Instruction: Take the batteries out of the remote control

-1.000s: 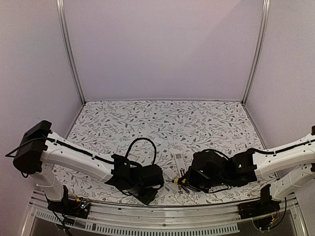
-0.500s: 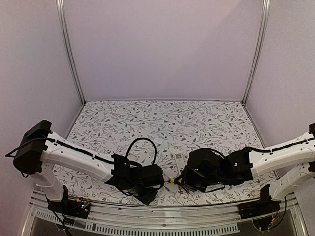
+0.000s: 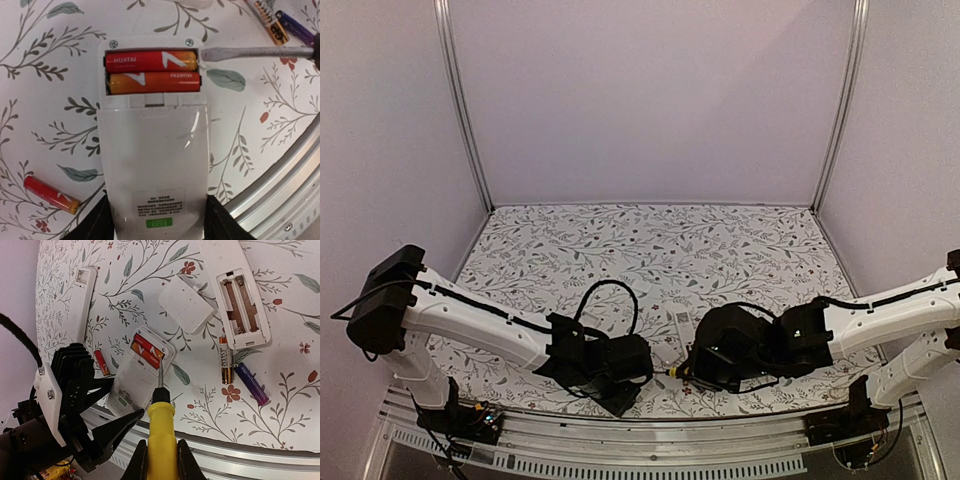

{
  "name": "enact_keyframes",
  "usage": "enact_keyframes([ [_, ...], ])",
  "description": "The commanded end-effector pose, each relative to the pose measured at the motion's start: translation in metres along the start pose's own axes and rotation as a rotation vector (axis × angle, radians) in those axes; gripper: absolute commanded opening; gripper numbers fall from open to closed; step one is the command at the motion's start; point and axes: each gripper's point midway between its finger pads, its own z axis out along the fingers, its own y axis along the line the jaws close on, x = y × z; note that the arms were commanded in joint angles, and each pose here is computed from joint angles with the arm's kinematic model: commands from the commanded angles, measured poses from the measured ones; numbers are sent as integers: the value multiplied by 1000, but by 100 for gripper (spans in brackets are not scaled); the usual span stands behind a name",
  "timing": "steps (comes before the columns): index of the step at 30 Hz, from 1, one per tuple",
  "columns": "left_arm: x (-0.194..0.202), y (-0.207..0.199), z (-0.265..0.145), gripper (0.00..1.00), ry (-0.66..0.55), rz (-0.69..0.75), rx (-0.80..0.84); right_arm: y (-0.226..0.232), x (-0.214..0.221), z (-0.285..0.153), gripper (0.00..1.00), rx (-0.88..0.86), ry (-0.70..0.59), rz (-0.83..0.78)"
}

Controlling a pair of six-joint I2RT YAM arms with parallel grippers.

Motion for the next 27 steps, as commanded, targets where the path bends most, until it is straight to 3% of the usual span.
enact_keyframes([
  [1, 0, -1, -1, 24, 2, 17, -21, -2, -2, -1, 0, 33, -20, 6],
  [27, -1, -3, -1, 23, 2, 21, -17, 8, -2, -2, 0, -13, -39, -24],
])
